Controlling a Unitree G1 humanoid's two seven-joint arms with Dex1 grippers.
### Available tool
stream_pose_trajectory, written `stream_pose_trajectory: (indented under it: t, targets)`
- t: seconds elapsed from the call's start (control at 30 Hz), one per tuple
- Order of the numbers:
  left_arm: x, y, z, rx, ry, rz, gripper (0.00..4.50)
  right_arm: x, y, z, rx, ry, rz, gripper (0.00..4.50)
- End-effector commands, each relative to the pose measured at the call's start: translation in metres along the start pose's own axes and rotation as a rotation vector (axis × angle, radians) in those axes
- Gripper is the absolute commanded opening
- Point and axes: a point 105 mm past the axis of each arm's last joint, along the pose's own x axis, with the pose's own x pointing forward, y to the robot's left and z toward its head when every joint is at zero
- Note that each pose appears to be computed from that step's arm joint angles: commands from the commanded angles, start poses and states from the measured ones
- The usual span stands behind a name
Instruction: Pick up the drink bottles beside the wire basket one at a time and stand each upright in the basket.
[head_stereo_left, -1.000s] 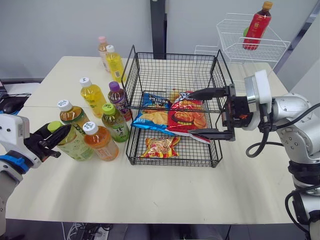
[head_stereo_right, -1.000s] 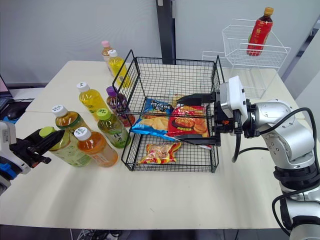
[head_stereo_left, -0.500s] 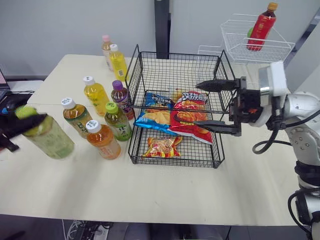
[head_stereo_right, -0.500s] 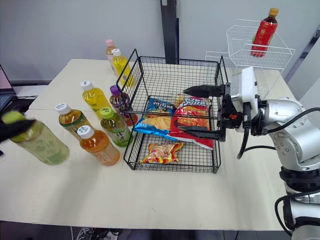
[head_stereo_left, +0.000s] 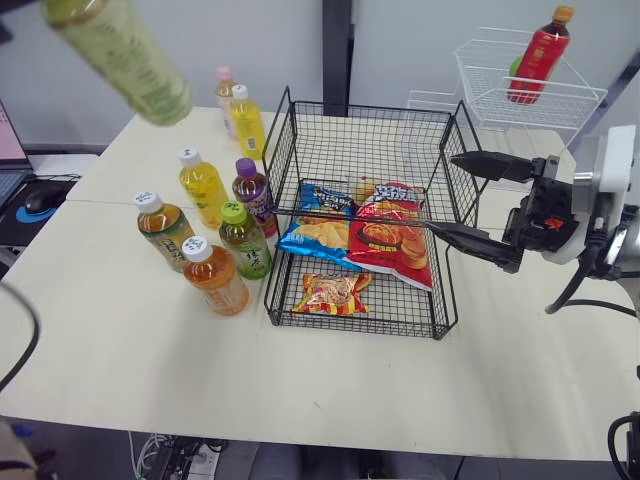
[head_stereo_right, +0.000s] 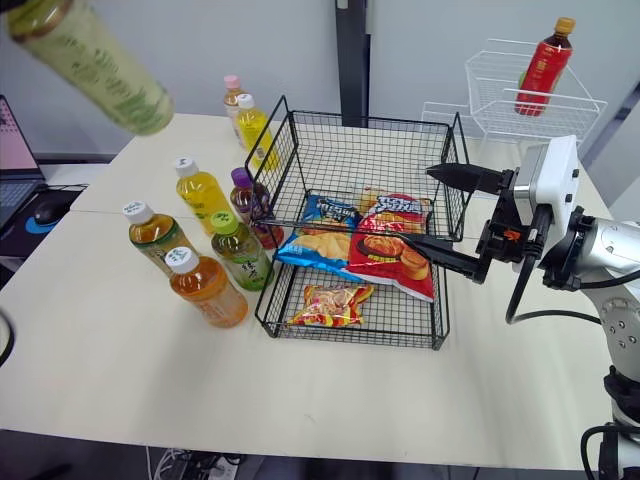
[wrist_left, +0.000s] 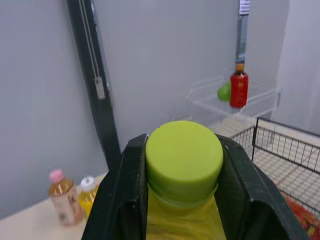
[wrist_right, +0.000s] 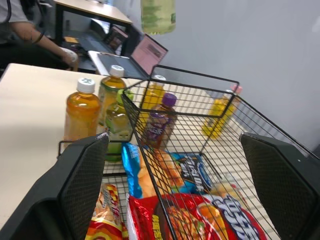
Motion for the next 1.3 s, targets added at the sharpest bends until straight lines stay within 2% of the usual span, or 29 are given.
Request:
stream_pose_trajectory:
  t: [0.03, 0.13, 0.3, 0.47, 0.6, 0.87, 1.07, 1.27, 1.3]
  targets:
    - [0.025, -0.001, 0.013, 0.042, -0.026, -0.052, 1.35, -0.008, 0.003, 0.014, -0.053, -0.017, -0.056, 4.50]
    - [0.062, -0.016, 0.014, 0.041, -0.037, -0.158, 1.35, -0.012, 0.009, 0.012, -0.043, -0.003, -0.094, 4.50]
    - [0.123, -0.057, 0.010, 0.015, -0.079, -0.331, 1.35, -0.021, 0.013, 0.005, -0.070, 0.039, -0.221, 4.50]
    - [0.165, -0.099, -0.013, -0.014, -0.079, -0.464, 1.35, -0.022, 0.019, -0.001, -0.093, 0.054, -0.328, 4.50]
    - [0.188, -0.120, -0.035, 0.026, -0.048, -0.489, 1.35, -0.019, 0.021, -0.001, -0.096, 0.039, -0.399, 4.50]
    - [0.215, -0.136, -0.055, 0.046, -0.035, -0.410, 1.35, -0.003, 0.021, -0.002, -0.066, 0.001, -0.511, 4.50]
    - [0.222, -0.135, -0.068, 0.031, -0.008, -0.348, 1.35, 0.002, 0.016, 0.002, -0.069, -0.030, -0.541, 4.50]
    - [0.223, -0.133, -0.070, 0.013, -0.001, -0.331, 1.35, 0.002, 0.009, 0.007, -0.084, -0.056, -0.571, 4.50]
    - [0.223, -0.133, -0.070, 0.016, 0.003, -0.333, 1.70, 0.002, 0.008, 0.008, -0.085, -0.061, -0.576, 4.50]
